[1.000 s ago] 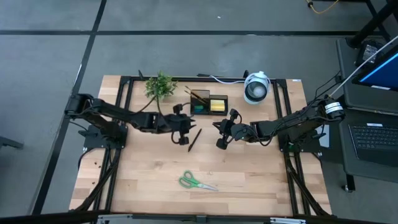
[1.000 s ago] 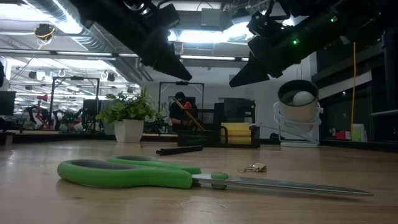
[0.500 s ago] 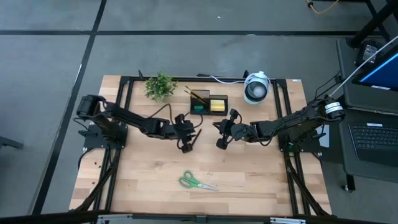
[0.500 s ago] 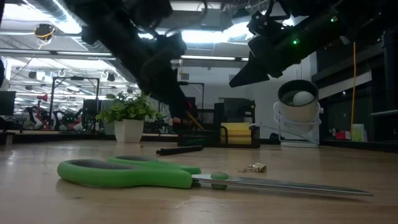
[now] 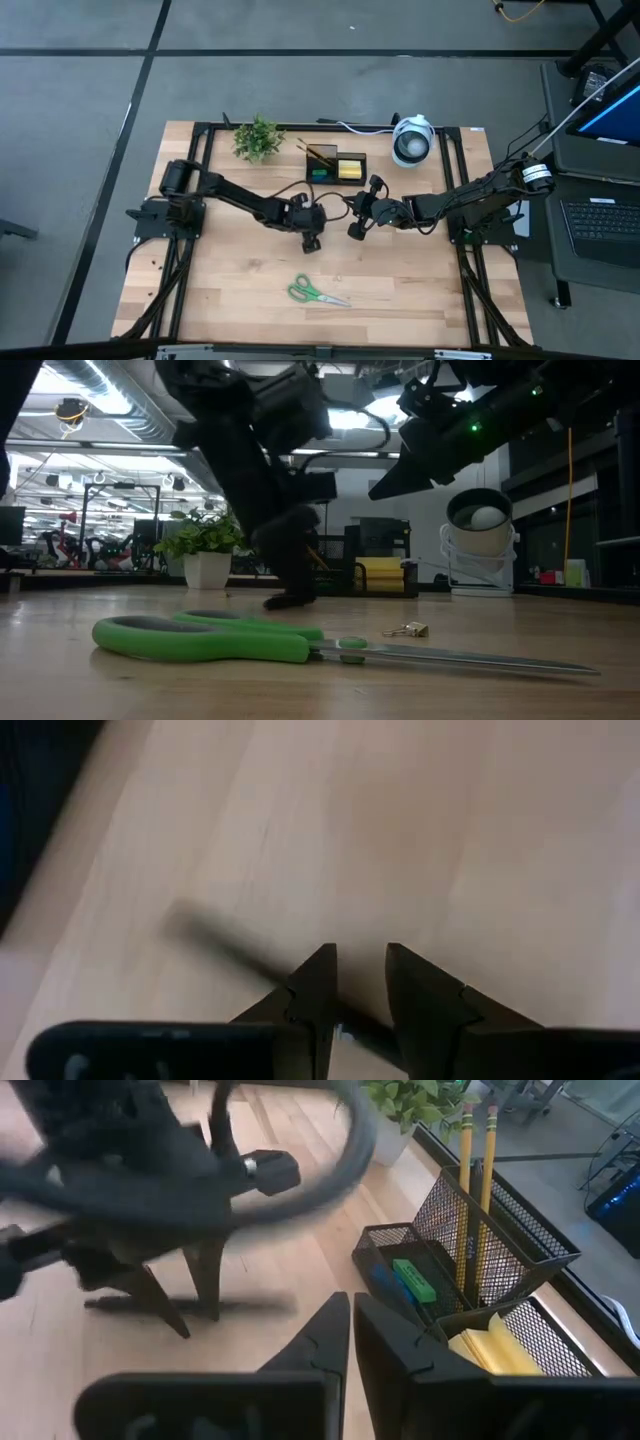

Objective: Pick and place office supplies into organizer
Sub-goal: Put the black pen into the black organizer

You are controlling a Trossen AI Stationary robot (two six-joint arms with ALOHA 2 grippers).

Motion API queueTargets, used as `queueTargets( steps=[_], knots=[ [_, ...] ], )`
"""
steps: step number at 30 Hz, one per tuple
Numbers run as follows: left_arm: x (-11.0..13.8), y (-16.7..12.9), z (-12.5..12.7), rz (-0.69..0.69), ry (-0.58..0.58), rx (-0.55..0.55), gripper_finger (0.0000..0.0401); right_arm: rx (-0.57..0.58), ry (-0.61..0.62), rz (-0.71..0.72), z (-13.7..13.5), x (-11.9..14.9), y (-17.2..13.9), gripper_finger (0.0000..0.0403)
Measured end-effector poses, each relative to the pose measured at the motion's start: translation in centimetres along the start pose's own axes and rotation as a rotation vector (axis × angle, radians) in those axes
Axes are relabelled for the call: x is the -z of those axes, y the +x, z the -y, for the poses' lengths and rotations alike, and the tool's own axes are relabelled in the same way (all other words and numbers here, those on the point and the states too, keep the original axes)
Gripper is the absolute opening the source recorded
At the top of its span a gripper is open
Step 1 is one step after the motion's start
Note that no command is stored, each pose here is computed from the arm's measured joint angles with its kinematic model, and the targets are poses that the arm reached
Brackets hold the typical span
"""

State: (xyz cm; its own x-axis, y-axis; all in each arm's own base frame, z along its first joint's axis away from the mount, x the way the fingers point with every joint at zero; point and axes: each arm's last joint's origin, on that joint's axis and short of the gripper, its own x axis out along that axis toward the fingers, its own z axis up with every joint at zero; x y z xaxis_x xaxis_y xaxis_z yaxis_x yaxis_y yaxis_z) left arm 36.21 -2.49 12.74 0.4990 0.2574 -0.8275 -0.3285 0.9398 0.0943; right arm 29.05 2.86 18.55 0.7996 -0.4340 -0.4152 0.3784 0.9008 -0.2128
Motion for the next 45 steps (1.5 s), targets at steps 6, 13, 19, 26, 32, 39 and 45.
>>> queueTargets(
  steps=[6,13,19,26,32,39,45],
  knots=[
    [-0.1,0.2,-0.2,-0.026,-0.065,-0.004,0.0084,0.0,-0.002,-0.002,0.0,0.0,0.0,0.0026],
    [-0.3,-1.0,0.5,0.003,0.082,0.028,0.0084,0.0,-0.002,-0.002,0.0,0.0,0.0,0.0026],
    [-0.8,-3.9,0.6,0.03,0.138,0.036,0.0084,0.0,-0.003,-0.004,0.0,0.0,0.0,0.0026],
    [-0.2,-6.9,-1.2,-0.058,-0.282,-0.061,0.0084,0.0,0.0,-0.004,0.0,0.0,0.0,0.0026],
    [0.8,-6.6,-2.2,-0.185,-0.592,-0.11,0.0084,0.0,0.029,0.0,0.0,0.0,0.0,0.0026],
    [1.2,-5.9,-2.8,-0.183,-0.738,-0.163,0.0084,0.0,0.03,0.002,0.0,0.0,0.0,0.0026],
    [0.8,-5.6,-3.5,-0.157,-0.782,-0.178,0.0084,-0.001,0.031,0.002,0.0,0.0,0.0,0.0026]
  ],
)
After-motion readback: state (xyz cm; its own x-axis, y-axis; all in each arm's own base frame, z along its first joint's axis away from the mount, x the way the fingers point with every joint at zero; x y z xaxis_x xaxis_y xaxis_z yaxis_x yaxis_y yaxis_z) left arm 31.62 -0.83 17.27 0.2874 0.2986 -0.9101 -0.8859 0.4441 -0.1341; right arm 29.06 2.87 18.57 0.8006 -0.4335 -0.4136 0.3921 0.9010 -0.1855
